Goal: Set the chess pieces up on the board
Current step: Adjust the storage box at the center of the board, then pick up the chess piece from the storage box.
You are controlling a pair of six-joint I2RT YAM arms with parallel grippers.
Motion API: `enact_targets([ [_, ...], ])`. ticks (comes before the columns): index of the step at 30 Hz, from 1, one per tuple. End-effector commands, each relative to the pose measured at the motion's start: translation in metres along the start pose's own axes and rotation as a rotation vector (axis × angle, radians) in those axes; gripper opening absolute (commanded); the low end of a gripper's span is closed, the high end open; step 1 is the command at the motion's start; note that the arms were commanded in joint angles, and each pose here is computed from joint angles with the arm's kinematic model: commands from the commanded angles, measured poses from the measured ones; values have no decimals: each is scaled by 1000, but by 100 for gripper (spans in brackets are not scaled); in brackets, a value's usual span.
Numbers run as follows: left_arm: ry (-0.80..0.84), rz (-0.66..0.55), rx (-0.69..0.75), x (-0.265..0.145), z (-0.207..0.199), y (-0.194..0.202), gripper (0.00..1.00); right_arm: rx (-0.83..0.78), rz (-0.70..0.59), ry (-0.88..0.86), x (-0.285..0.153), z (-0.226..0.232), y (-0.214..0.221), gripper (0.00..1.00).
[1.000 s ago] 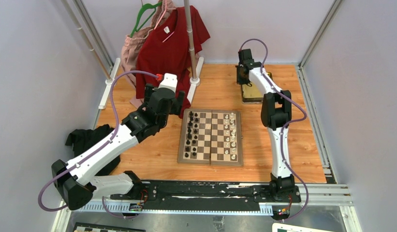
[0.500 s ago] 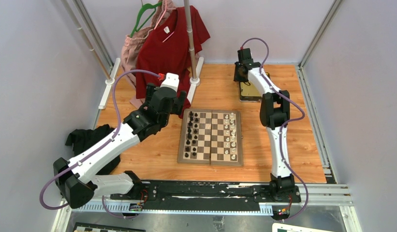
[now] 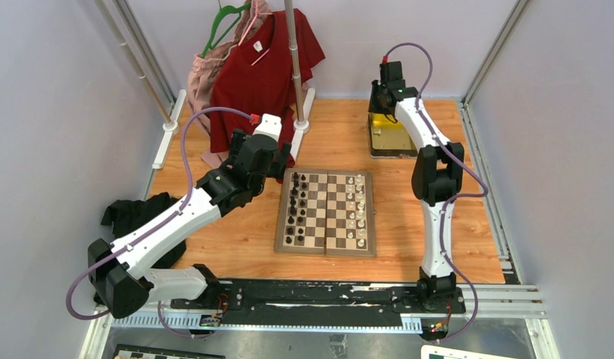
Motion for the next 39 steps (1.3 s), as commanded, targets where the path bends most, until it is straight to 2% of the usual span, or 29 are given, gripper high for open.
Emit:
enact_targets([
  [1,-1,-42,-52,-1,4,-19,100,6,-38,7,-18,-17,-19,31],
  [7,1,-40,-55,0,3,-19,100,18,-13,86,-19,-41,-16,30],
  [12,4,-36,-54,1,1,-18,100,36,59,123,-9,-52,3,29],
  [24,2,-26,-43,2,1,-13,100,56,136,108,22,-45,33,28],
  [39,-22,-29,-8,4,6,-10,100,81,149,87,47,-34,41,29],
])
Point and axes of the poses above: each gripper's point midway between its finger pads, its own x axis out along the fingers, its own z axis along the line the jaws close on, y = z × x, the point moved 1 cm from there along -x, back along the fingers, and after that the axes turned 8 degrees about x, right-handed, at the moved point
